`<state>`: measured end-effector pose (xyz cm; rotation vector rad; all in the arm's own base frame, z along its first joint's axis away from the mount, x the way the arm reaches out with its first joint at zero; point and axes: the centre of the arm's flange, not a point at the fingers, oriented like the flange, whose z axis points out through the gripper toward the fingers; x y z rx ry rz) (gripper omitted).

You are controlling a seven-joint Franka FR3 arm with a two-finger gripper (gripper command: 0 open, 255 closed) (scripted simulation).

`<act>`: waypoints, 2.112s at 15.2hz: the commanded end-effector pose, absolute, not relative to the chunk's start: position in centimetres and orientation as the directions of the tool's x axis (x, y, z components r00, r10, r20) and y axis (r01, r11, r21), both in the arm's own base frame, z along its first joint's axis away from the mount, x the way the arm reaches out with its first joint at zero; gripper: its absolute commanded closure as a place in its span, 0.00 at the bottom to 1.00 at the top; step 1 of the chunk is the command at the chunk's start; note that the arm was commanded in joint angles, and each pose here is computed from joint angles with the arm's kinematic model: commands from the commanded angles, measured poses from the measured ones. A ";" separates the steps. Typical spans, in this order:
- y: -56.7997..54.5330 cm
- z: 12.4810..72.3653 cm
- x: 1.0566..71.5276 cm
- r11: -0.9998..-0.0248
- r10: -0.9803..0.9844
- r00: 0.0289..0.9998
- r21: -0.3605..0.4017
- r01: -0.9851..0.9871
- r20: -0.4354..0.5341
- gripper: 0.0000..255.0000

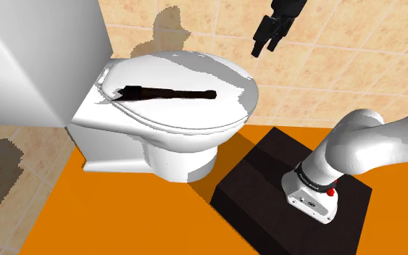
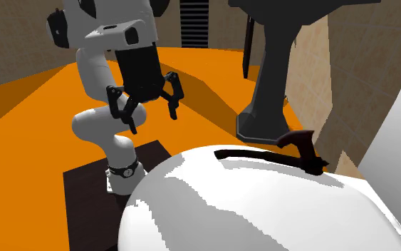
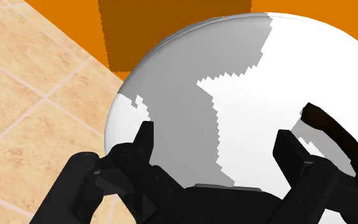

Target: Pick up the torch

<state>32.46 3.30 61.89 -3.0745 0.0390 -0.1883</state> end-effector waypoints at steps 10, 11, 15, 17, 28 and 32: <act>12.3 59.4 41.0 -0.962 0.272 0.960 -0.018 0.274 0.071 0.00; 13.5 59.1 41.8 -0.952 0.304 0.950 -0.014 0.306 0.065 0.00; 18.3 57.7 44.4 -0.903 0.429 0.902 0.000 0.430 0.039 0.00; 20.8 57.0 45.5 -0.872 0.489 0.872 0.005 0.489 0.025 0.00; 29.7 52.0 47.8 -0.738 0.675 0.738 0.017 0.675 -0.025 0.00; 29.7 50.1 47.8 -0.738 0.675 0.738 0.017 0.675 -0.025 0.00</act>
